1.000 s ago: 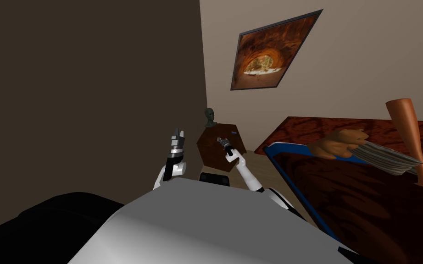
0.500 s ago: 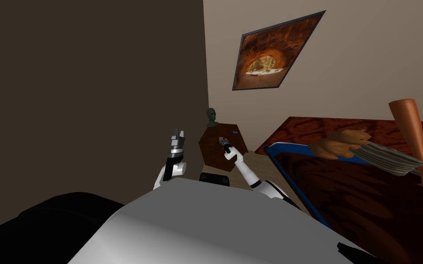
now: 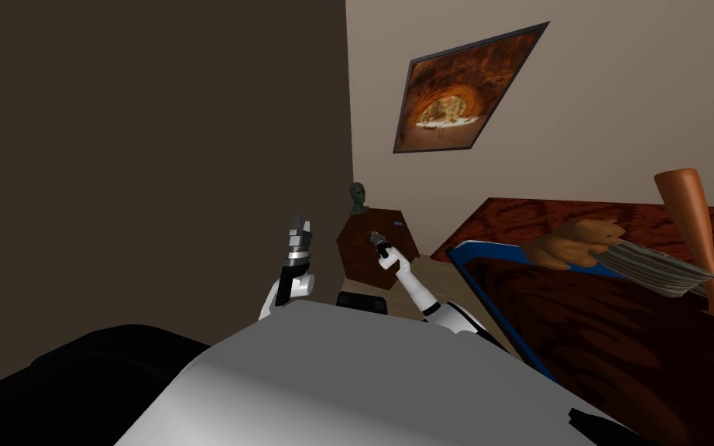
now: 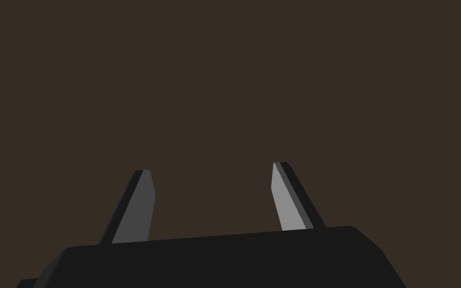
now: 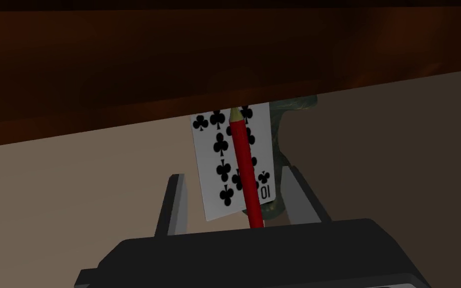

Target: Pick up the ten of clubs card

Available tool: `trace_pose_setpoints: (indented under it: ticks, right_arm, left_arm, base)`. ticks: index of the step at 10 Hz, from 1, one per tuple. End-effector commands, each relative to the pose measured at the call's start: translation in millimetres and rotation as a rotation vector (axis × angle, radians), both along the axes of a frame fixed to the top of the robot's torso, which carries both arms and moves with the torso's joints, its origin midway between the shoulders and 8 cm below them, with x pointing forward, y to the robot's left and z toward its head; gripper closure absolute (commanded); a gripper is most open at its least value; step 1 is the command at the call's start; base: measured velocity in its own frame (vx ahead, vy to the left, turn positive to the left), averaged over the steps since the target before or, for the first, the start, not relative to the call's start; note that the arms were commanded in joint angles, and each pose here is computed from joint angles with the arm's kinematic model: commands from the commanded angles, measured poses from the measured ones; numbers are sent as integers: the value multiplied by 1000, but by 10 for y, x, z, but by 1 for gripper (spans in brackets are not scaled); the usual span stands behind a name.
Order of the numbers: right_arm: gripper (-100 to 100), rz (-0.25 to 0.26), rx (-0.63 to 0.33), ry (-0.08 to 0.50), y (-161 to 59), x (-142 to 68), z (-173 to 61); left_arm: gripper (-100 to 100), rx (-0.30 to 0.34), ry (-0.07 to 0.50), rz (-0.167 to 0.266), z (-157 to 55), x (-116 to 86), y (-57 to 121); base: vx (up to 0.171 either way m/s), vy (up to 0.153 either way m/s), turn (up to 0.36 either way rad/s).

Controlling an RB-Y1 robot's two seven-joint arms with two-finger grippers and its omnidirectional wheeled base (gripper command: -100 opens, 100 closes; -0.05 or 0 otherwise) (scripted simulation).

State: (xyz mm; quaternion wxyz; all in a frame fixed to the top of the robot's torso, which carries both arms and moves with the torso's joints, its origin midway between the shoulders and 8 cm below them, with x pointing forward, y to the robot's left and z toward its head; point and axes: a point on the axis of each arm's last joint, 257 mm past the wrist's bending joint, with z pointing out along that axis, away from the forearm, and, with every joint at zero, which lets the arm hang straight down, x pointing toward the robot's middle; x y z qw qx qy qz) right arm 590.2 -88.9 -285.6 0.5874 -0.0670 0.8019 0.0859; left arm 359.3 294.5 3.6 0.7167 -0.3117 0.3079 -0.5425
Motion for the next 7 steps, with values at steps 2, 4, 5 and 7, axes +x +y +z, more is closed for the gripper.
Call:
trace_pose_setpoints:
  ticks: [2,4,5,7]
  right_arm:
    - [100,-1,-1,0,-6,1,-1]
    - [100,-3,-5,1,-24,3,-7]
    - [0,-3,-5,1,-25,3,-8]
    - [0,-3,-6,1,-26,3,-9]
  left_arm:
    - [0,0,0,0,0,0,0]
    - [0,0,0,0,0,0,0]
    - [0,0,0,0,0,0,0]
    - [0,0,0,0,0,0,0]
  base:
    - [0,-2,-8]
    - [0,0,0]
    - [0,0,0]
    - [0,0,0]
